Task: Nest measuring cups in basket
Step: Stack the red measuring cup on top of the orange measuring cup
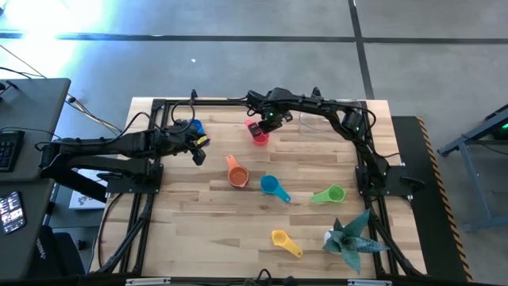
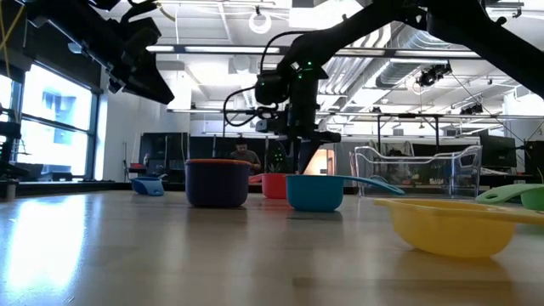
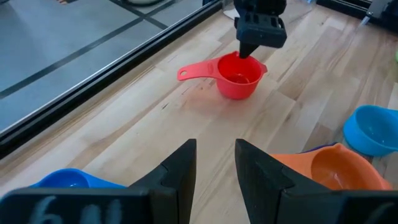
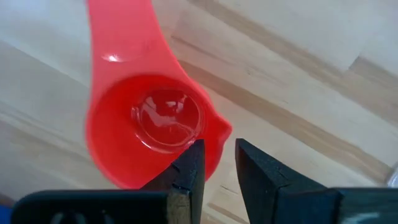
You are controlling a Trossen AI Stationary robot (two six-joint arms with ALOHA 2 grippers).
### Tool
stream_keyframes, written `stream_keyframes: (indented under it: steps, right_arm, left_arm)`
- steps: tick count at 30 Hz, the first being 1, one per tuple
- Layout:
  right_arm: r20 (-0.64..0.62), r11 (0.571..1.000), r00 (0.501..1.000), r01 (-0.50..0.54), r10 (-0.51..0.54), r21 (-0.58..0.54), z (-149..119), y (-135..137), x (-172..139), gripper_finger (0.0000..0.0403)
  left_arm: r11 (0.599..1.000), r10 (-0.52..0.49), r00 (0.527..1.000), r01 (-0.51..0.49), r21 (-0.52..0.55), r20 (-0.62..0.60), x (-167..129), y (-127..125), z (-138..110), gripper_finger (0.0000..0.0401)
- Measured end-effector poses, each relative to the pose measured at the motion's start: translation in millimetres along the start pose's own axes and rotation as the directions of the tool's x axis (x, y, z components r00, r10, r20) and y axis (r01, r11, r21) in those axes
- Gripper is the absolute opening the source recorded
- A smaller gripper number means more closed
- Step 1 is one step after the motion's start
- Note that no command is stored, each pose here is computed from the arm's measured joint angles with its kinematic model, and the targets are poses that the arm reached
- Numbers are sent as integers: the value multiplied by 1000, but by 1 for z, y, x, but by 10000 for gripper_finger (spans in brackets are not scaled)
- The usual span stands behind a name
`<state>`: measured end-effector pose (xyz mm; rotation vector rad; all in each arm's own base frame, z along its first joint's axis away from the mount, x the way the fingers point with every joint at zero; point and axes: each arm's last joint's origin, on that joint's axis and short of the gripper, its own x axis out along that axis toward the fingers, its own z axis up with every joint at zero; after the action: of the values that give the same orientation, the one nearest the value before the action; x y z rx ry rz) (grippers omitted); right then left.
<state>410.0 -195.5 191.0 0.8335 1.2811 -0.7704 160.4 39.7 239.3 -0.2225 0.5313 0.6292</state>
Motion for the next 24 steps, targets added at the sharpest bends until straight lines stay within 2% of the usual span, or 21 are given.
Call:
stream_keyframes:
  steps: [8,15,24]
  right_arm:
    - [-22,1000,1000,8,-8,1,-4,-1,12,77]
    - [-20,1000,1000,-1,1,-19,-5,1,12,7]
    - [-27,1000,1000,-15,16,10,-17,19,0,5]
  left_arm:
    - [1000,0,1000,0,2,-1,0,0,0,101]
    - [1000,1,1000,-1,4,-3,0,0,0,101]
    - [1000,-3,1000,3,4,-7,0,0,-1,101]
